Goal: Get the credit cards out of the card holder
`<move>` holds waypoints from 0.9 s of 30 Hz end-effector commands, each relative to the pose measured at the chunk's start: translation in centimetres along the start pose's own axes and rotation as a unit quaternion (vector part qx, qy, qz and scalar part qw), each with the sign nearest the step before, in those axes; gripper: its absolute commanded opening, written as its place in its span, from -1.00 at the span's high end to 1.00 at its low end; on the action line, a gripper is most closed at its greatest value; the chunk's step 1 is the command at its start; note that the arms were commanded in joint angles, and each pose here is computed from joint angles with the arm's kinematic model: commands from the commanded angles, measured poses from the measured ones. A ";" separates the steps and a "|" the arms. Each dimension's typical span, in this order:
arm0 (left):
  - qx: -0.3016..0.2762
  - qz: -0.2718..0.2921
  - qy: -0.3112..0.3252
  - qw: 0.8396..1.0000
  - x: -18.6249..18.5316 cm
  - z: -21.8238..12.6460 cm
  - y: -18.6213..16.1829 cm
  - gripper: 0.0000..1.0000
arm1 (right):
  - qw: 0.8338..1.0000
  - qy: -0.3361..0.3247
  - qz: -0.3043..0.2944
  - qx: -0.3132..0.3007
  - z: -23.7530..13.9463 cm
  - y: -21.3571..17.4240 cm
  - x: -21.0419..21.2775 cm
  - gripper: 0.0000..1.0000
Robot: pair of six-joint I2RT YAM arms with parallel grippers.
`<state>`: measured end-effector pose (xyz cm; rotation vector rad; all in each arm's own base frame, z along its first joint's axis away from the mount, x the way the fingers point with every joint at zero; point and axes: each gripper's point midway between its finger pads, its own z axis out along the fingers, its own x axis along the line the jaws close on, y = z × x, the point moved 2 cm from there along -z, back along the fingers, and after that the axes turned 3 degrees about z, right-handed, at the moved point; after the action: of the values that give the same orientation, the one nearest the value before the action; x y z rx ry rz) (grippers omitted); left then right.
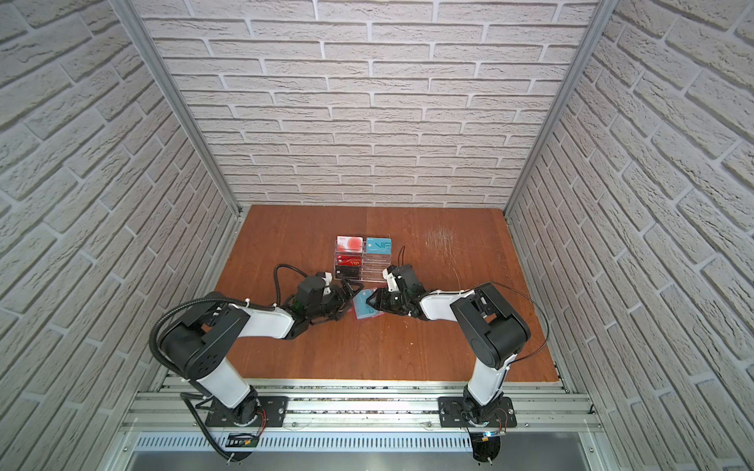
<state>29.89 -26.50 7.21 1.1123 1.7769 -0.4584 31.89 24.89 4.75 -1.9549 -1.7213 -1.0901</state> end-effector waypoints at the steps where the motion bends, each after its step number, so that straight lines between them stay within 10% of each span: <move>1: 0.008 -0.007 0.021 1.000 2.1 0.3 -0.7 -0.96 | 1.000 0.012 0.002 0.000 0.1 -0.1 0.1 0.13; 27: 0.024 -0.019 0.023 0.999 3.6 1.5 0.1 -0.96 | 0.997 0.062 0.006 -0.039 -0.9 -0.2 0.9 0.18</move>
<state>31.09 -26.72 6.94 1.0840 1.7186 -0.5154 31.41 24.51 4.34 -1.9497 -1.6499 -1.1802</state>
